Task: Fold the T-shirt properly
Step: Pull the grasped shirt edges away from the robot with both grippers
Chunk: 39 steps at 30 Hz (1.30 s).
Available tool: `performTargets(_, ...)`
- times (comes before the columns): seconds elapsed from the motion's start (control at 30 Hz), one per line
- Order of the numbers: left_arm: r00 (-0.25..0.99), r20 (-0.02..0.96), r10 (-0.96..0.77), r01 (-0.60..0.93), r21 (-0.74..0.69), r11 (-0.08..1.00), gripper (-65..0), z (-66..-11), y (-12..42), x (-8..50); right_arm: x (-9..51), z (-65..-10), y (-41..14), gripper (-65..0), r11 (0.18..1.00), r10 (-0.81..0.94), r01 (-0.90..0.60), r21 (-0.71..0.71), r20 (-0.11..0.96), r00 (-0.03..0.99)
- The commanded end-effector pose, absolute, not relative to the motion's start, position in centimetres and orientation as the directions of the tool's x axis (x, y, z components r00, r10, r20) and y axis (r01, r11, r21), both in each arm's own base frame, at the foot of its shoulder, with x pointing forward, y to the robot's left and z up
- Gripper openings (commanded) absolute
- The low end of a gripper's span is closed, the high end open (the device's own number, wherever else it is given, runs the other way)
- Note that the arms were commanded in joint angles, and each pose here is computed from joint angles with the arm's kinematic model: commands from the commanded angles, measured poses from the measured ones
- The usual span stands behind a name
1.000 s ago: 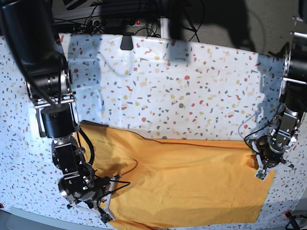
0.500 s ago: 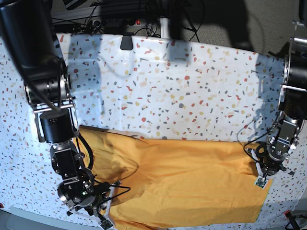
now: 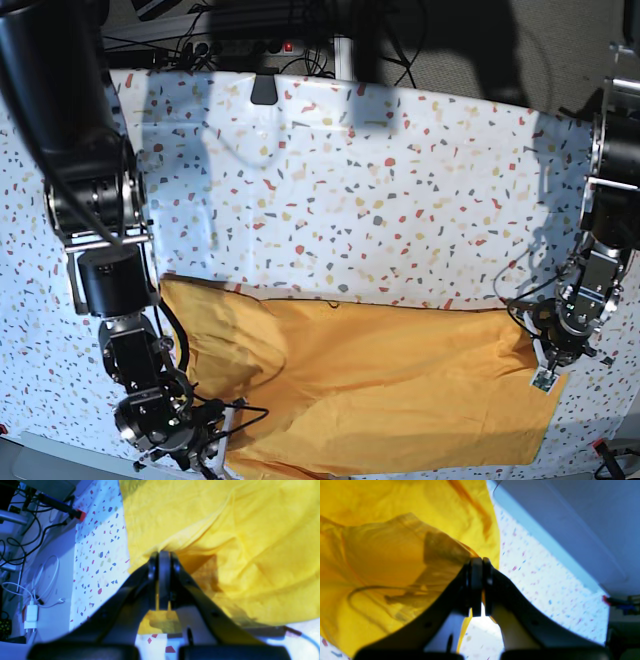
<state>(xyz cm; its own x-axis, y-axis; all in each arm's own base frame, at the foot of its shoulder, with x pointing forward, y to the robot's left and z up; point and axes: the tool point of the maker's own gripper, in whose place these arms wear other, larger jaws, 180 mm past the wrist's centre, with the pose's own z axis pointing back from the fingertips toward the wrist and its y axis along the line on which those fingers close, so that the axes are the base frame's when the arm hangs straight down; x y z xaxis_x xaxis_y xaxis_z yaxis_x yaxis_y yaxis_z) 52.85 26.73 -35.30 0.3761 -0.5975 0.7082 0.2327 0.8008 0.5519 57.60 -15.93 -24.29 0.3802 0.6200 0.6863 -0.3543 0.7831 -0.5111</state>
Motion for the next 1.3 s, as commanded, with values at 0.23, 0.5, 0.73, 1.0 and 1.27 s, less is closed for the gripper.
performTargets(0.23, 0.32, 0.734, -0.599, 0.184, 0.572, 0.799, -65.0, -32.3, 27.3, 54.4, 58.2, -24.8, -16.4, -65.0, 0.803, 0.595, -0.346, -0.485, 0.692, 0.409)
performTargets(0.5, 0.304, 0.74, -0.6, 0.183, 0.572, 0.799, -65.0, -32.1, 27.1, 54.5, 58.0, -26.9, -14.7, -65.0, 0.818, 0.573, -0.353, -0.454, 0.7, 0.427)
performTargets(0.73, 0.305, 0.74, -0.599, 0.184, 0.572, 0.8, -65.0, -32.1, 27.1, 54.5, 59.1, -25.1, -15.7, -65.0, 0.761, 0.648, -0.286, -0.582, 0.677, 0.348)
performTargets(1.0, 0.305, 0.74, -0.599, 0.183, 0.572, 0.799, -65.0, -32.1, 27.1, 54.5, 60.2, -21.9, -17.8, -27.0, 0.72, 0.687, -0.124, -0.683, 0.677, 0.263)
performTargets(1.27, 0.282, 0.744, -0.605, 0.179, 0.579, 0.795, -65.0, -31.5, 27.1, 54.7, 60.2, -22.1, -17.5, -27.0, 0.835, 0.545, -0.091, -0.543, 0.79, 0.281)
